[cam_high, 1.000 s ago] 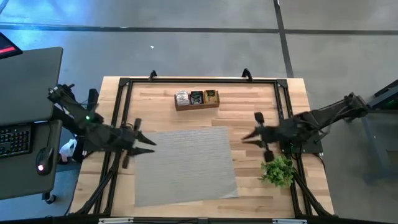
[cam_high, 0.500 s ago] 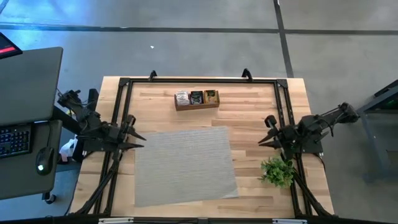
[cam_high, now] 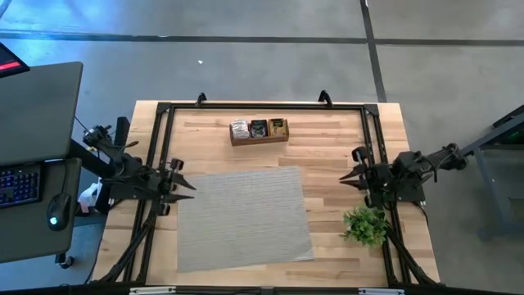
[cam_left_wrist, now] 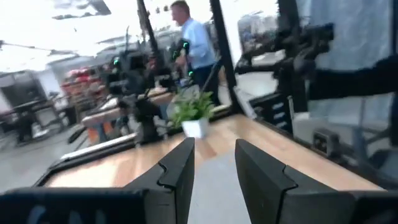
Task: Pick & Place Tea
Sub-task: Return to Home Position
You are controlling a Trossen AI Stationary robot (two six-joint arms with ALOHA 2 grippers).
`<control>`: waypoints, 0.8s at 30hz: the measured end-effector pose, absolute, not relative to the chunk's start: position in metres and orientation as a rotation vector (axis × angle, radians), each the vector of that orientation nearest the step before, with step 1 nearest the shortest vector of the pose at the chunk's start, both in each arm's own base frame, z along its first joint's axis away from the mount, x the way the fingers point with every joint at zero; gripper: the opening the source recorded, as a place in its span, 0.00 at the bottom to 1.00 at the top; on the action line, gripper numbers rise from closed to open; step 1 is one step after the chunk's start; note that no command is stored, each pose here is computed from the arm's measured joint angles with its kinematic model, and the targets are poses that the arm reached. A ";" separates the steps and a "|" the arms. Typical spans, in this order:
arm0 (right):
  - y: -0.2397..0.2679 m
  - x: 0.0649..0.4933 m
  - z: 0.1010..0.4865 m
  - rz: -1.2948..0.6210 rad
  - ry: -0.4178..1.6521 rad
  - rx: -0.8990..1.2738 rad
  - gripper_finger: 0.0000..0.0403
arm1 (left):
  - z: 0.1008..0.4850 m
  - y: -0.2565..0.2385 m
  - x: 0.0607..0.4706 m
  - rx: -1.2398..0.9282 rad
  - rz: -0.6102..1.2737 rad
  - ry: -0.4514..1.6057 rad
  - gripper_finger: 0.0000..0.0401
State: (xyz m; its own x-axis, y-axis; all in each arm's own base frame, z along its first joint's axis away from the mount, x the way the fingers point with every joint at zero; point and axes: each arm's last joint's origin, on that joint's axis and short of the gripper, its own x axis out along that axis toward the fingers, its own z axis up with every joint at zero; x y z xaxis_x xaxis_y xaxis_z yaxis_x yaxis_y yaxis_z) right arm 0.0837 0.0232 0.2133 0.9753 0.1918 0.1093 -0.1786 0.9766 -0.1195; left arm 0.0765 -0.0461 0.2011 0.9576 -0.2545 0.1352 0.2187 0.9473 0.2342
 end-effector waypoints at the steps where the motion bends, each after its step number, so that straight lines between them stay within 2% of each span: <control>1: 0.023 0.084 0.212 0.181 -0.112 -0.112 0.07 | 0.199 -0.046 0.077 0.217 -0.246 -0.174 0.29; 8: 0.021 0.087 0.202 0.247 -0.124 -0.100 0.06 | 0.184 -0.038 0.086 0.194 -0.133 -0.150 0.29; 12: 0.020 0.091 0.191 0.222 -0.114 -0.095 0.06 | 0.181 -0.031 0.090 0.188 -0.120 -0.122 0.29; 18: 0.019 0.096 0.170 0.233 -0.048 -0.031 0.06 | 0.173 -0.023 0.095 0.064 -0.050 -0.030 0.29; 24: 0.019 0.097 0.167 0.216 -0.004 0.026 0.06 | 0.172 -0.021 0.095 0.036 -0.031 -0.026 0.29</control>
